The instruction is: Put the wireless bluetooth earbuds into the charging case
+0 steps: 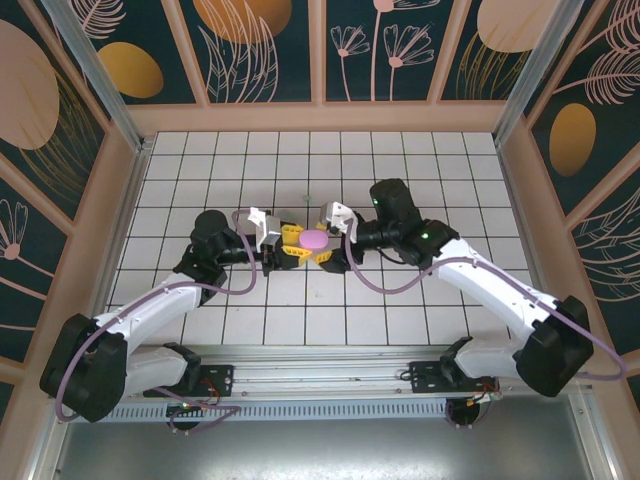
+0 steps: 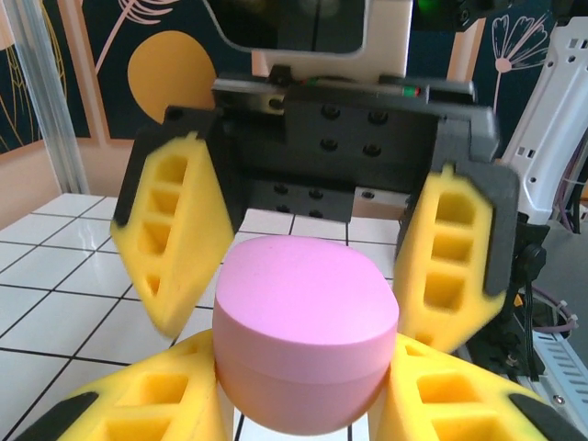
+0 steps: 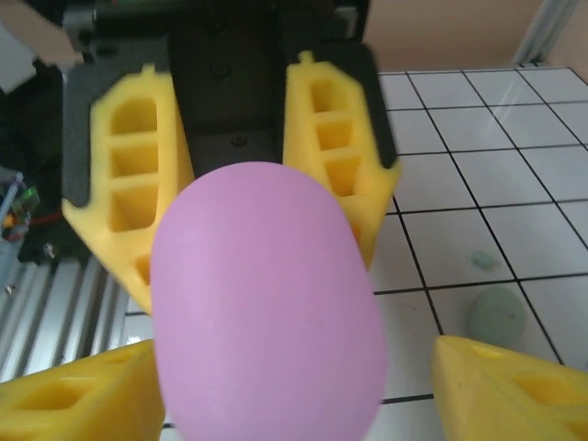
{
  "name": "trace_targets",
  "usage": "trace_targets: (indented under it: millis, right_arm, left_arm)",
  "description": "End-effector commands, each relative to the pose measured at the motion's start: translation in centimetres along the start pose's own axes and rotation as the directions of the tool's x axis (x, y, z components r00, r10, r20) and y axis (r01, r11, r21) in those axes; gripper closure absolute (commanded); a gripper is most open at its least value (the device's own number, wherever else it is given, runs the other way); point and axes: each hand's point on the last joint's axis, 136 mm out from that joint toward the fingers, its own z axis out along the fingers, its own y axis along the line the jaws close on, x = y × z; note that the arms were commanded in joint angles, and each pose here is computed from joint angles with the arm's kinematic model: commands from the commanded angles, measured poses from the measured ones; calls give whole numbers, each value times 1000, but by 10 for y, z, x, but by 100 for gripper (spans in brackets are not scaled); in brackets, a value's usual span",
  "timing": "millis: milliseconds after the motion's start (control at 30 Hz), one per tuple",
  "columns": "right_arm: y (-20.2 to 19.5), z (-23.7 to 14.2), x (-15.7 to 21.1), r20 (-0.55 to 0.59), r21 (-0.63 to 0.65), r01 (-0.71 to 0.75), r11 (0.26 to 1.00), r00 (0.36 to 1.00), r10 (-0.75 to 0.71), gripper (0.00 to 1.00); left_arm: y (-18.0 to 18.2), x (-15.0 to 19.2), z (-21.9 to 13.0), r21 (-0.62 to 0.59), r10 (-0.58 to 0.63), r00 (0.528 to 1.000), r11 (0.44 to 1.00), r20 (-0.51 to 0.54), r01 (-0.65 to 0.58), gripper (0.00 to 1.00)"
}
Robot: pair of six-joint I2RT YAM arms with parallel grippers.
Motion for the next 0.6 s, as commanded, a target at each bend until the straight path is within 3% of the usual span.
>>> trace_targets:
  millis: [0, 167, 567]
  right_arm:
    - [0, -25, -26, 125, 63, 11, 998, 992, -19, 22]
    - [-5, -34, -27, 149, 114, 8, 993, 989, -25, 22]
    - [-3, -19, -28, 136, 30, 2, 1000, 991, -6, 21]
  left_arm:
    - [-7, -1, -3, -1, 49, 999, 999, 4, -49, 83]
    - [-8, -2, -3, 9, 49, 999, 999, 4, -49, 83]
    - [-7, -3, -1, 20, 44, 999, 999, 4, -44, 83]
